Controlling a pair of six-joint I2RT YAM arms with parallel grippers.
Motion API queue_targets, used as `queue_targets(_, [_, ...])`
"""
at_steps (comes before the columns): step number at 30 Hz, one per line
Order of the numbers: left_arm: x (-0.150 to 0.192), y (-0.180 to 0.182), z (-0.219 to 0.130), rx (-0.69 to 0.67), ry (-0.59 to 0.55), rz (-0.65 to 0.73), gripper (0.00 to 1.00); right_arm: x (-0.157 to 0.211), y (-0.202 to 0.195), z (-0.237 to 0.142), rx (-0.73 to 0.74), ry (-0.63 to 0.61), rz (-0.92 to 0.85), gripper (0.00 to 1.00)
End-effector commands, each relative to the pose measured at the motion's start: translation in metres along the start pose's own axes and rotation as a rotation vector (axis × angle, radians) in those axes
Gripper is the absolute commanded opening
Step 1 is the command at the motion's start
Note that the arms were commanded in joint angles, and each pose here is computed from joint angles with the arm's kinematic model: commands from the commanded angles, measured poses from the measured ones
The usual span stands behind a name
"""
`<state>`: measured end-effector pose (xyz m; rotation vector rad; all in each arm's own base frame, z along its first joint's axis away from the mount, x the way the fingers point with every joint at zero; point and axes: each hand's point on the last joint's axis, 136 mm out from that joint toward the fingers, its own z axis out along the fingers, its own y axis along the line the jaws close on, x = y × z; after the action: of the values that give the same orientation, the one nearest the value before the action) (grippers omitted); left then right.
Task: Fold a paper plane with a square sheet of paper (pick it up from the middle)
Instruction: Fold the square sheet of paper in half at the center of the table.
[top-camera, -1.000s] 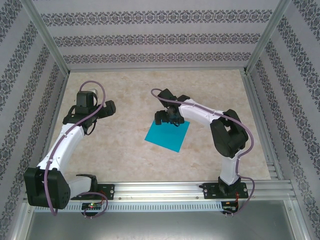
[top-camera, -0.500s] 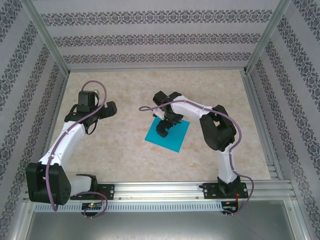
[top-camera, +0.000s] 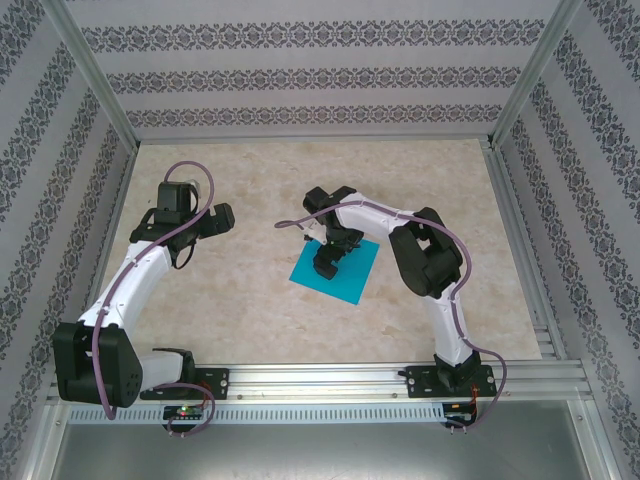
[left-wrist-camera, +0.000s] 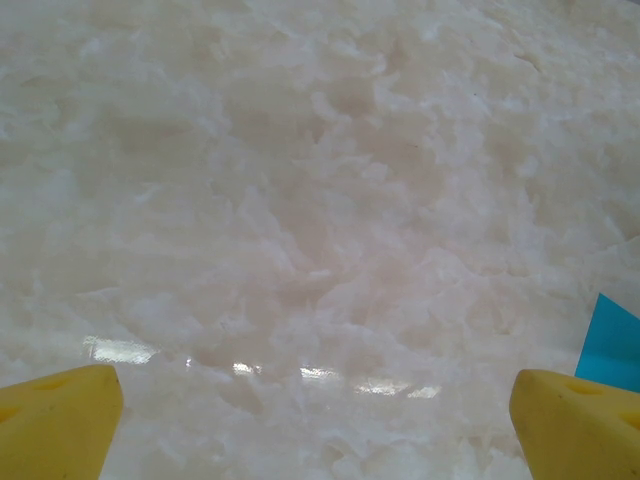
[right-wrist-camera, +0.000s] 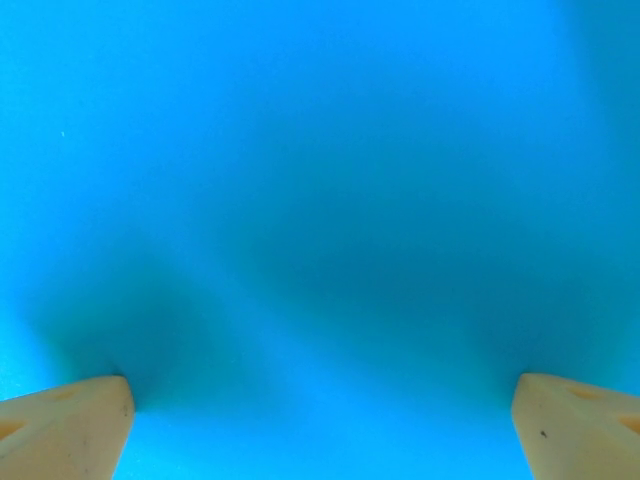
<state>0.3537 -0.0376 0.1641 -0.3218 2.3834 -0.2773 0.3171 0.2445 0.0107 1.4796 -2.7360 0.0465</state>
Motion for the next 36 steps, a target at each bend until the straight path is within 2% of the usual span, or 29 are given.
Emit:
queue_targets(1, [-0.009,-0.003,-0.006,0.011,-0.009,-0.002,1.0,0.008,0.003,0.029,-0.009,0.057,0.0,0.98])
queue_targets(9, [-0.008,-0.002,-0.005,0.006,-0.003,0.0,1.0,0.015,-0.009,0.047,0.057,0.096,0.019,0.96])
queue_targets(22, [-0.007,-0.001,-0.002,0.001,0.011,0.002,1.0,0.018,-0.014,0.052,-0.01,0.078,0.038,0.91])
queue_targets(28, [-0.006,-0.002,-0.001,0.003,0.016,0.001,1.0,0.01,-0.012,0.039,-0.041,0.028,0.063,0.86])
queue_targets(32, [-0.005,-0.002,-0.001,0.007,0.02,-0.007,1.0,-0.001,-0.004,0.023,-0.092,-0.052,0.116,0.77])
queue_targets(34, [-0.004,-0.002,-0.001,0.009,0.02,-0.021,1.0,-0.007,0.0,0.013,-0.124,-0.104,0.173,0.68])
queue_targets(36, [-0.003,-0.004,-0.001,0.018,0.021,-0.037,1.0,-0.016,0.007,-0.001,-0.182,-0.177,0.233,0.54])
